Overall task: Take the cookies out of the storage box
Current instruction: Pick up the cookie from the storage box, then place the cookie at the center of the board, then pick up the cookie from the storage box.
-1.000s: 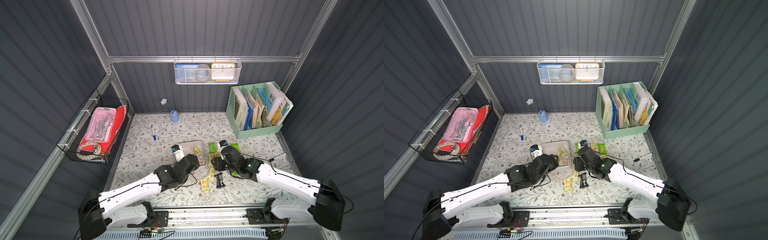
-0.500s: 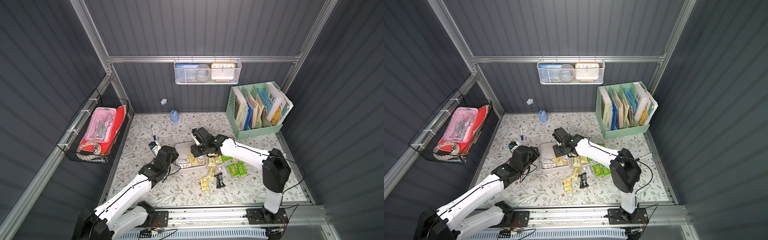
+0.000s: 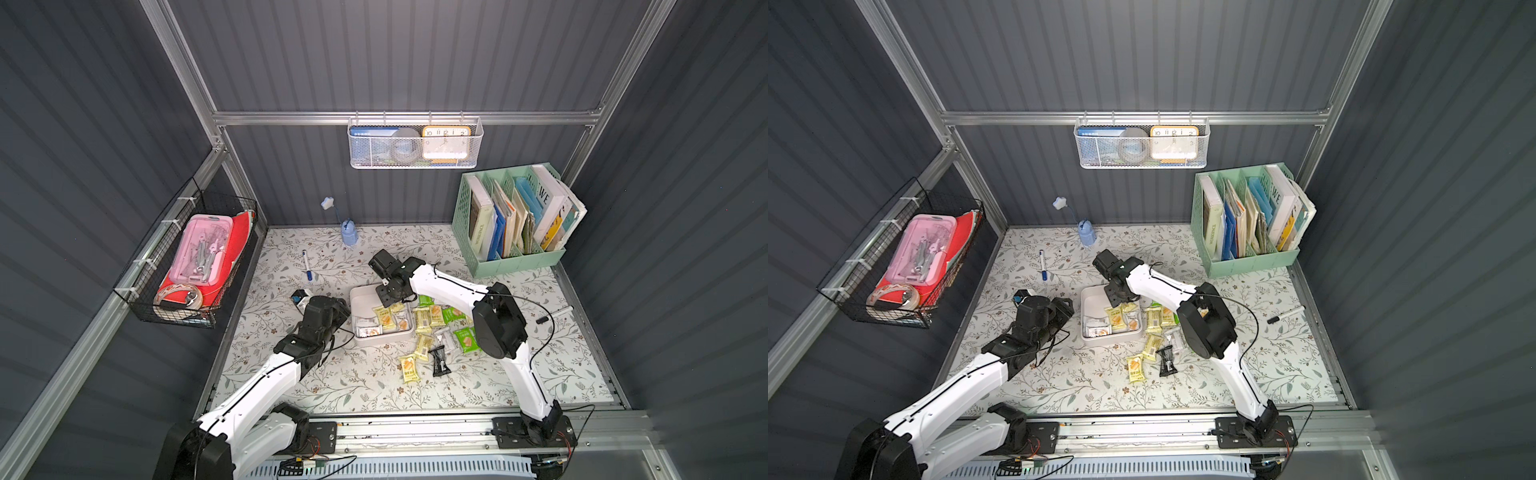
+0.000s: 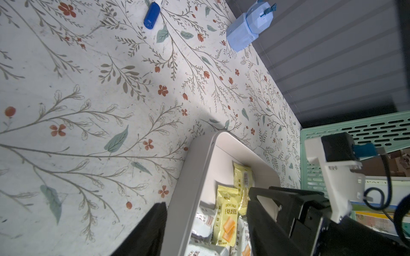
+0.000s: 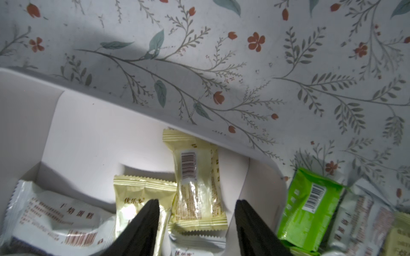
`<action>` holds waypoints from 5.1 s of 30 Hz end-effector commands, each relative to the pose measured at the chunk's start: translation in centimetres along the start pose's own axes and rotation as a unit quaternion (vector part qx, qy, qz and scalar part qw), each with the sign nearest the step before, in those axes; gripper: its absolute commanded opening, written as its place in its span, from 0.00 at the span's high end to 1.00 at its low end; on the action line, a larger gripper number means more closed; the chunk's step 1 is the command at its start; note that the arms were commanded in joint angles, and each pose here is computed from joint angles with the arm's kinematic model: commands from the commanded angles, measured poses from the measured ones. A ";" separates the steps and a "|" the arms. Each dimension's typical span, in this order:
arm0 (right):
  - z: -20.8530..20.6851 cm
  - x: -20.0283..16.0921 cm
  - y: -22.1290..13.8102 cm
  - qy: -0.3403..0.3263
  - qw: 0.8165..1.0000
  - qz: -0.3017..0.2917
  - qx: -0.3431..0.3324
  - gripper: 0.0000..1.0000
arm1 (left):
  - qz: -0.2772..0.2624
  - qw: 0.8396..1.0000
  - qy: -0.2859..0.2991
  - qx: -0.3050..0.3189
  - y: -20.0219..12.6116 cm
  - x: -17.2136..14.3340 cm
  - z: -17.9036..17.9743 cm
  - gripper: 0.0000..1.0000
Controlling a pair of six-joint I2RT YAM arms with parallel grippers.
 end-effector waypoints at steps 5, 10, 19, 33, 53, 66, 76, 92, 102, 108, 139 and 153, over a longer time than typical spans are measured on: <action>-0.3 -0.4 1.3 0.008 1.000 0.022 0.002 0.41 | -0.003 1.000 0.011 -0.013 0.1 0.4 -0.2 0.38; 0.0 -0.6 2.1 0.013 0.999 0.030 0.016 0.42 | 0.001 1.000 0.010 -0.014 0.3 0.2 -0.2 0.38; -0.2 -0.3 3.4 0.012 0.999 0.032 0.004 0.49 | 0.000 1.000 0.008 -0.016 0.4 0.3 -0.2 0.38; -0.1 -0.7 4.5 0.007 0.999 0.045 -0.003 0.63 | -0.002 1.000 0.007 -0.015 0.3 0.3 0.0 0.39; -1.0 0.7 -8.1 0.045 0.997 -0.054 0.034 0.66 | 0.004 1.000 0.013 -0.020 -0.3 1.0 -1.3 0.40; -6.7 -14.3 -11.3 0.122 0.992 0.026 -0.012 0.68 | 0.026 0.998 0.046 -0.032 0.9 -0.1 -3.4 0.41; -7.7 -23.1 -10.7 0.185 0.979 0.087 0.004 0.69 | 0.045 0.996 0.064 -0.035 1.9 -2.5 -5.5 0.41; -8.0 -24.7 -9.1 0.211 0.974 0.079 0.003 0.47 | 0.066 0.994 0.088 -0.022 2.4 -4.8 -7.2 0.41; -11.1 -20.0 -14.7 0.278 0.949 -0.149 0.022 0.41 | 0.102 0.982 0.158 0.011 5.7 -6.9 -8.8 0.40; -12.1 -20.9 -15.0 0.294 0.939 -0.179 0.020 0.41 | 0.117 0.971 0.198 0.059 7.3 -9.3 -8.1 0.39; -12.0 -20.8 -13.7 0.280 0.946 -0.166 0.008 0.40 | 0.171 0.940 0.273 0.114 10.2 -13.1 -5.9 0.34; -12.3 -20.9 -13.9 0.280 0.945 -0.170 0.003 0.40 | 0.192 0.919 0.309 0.153 10.7 -13.8 -4.0 0.40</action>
Point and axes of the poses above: each gripper's point midway between its finger pads, its own y axis out along the fingers, its own z axis along the line the jaws close on, x = y × z, the point moved 1 cm from there along -y, back along the fingers, and after that the axes turned 1 degree about y, right-handed, at the moved point
